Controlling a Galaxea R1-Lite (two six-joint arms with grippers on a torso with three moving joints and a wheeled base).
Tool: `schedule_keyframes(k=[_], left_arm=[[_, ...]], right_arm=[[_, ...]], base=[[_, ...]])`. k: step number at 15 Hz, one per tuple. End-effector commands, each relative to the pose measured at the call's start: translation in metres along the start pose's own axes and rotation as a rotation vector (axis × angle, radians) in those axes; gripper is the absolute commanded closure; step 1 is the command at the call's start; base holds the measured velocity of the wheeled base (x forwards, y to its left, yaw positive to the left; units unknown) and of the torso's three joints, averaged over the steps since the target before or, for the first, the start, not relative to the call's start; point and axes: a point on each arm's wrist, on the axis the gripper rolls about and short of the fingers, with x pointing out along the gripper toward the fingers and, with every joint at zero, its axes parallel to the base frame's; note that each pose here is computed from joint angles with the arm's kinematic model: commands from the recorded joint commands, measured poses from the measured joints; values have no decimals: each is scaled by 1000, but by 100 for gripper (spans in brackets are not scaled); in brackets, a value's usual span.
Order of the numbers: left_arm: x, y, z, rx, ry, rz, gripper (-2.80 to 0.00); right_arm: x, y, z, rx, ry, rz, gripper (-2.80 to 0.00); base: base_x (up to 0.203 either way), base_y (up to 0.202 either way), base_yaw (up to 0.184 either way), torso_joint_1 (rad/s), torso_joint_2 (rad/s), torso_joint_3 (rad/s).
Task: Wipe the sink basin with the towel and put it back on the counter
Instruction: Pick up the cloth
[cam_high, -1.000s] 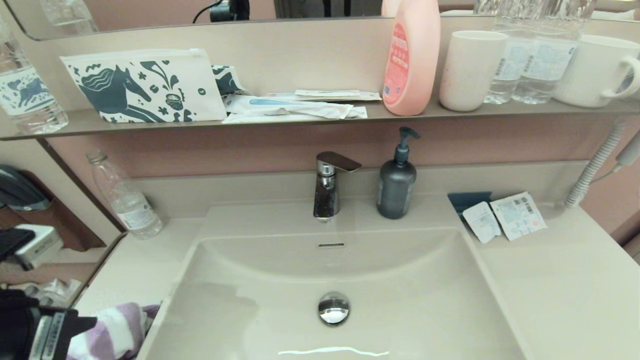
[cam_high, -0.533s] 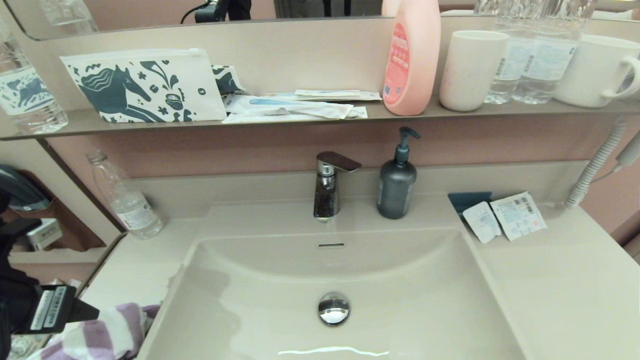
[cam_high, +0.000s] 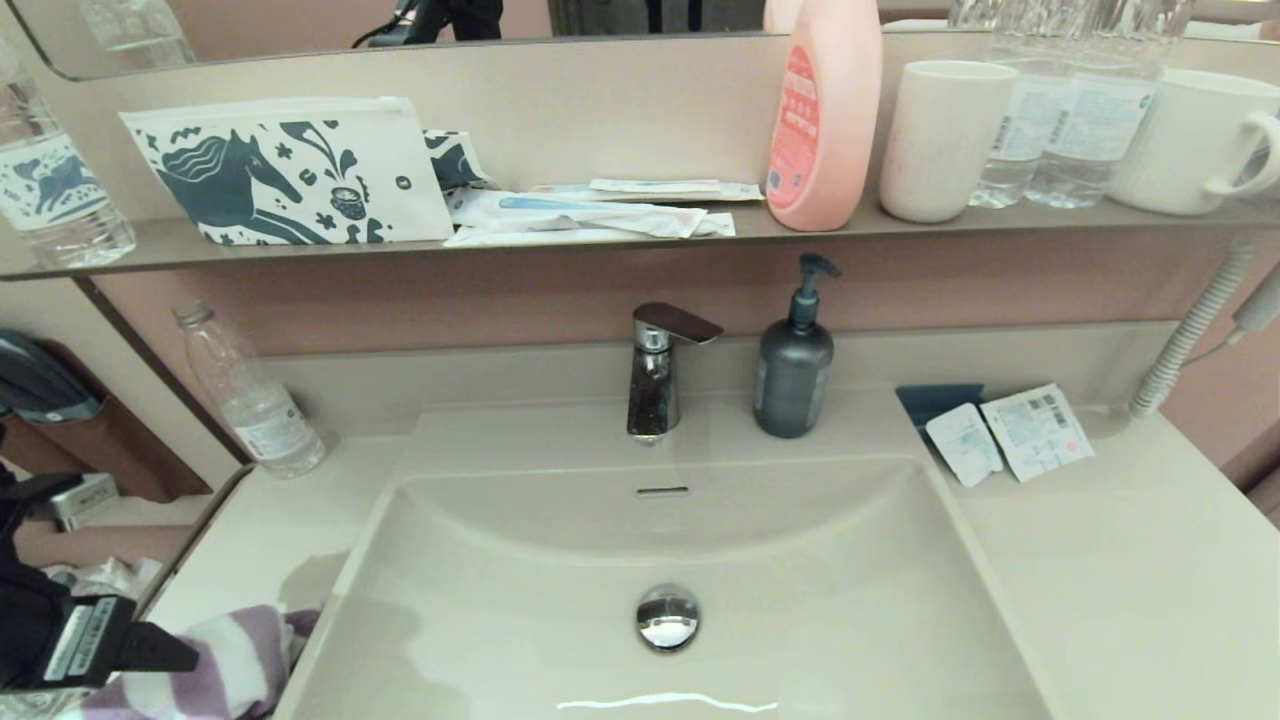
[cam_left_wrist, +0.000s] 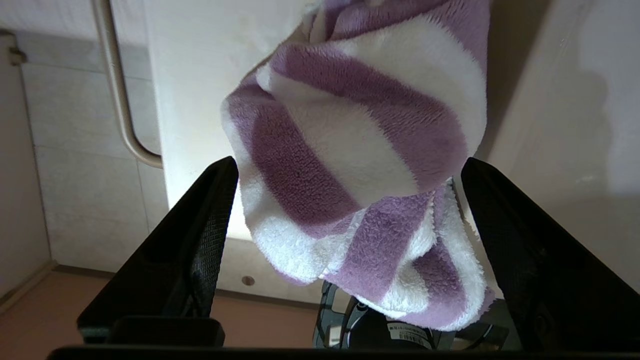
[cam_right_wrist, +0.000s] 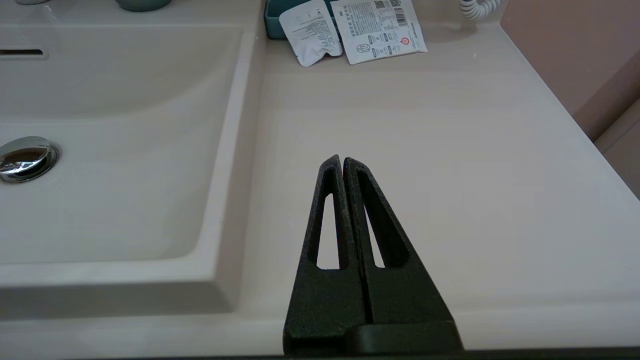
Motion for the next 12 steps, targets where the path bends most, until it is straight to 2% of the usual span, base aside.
schedule_keyframes(k=[1, 5, 8, 11, 12], left_arm=[[14, 8, -2, -11, 64, -41, -280], [39, 15, 0, -35, 143, -151, -280], [52, 17, 3, -47, 172, -209, -280], [58, 21, 1, -9, 181, -246, -280], [59, 21, -1, -11, 183, -265, -243]], right_arm=[[0, 0, 0, 0, 0, 0, 0], [0, 0, 0, -2, 0, 1, 0], [0, 0, 0, 0, 0, 1, 0], [0, 0, 0, 0, 0, 0, 0], [0, 0, 0, 0, 0, 0, 0]], base=[[0, 0, 0, 0, 0, 0], [0, 0, 0, 0, 0, 0], [0, 0, 0, 0, 0, 0], [0, 0, 0, 0, 0, 0], [0, 0, 0, 0, 0, 0]])
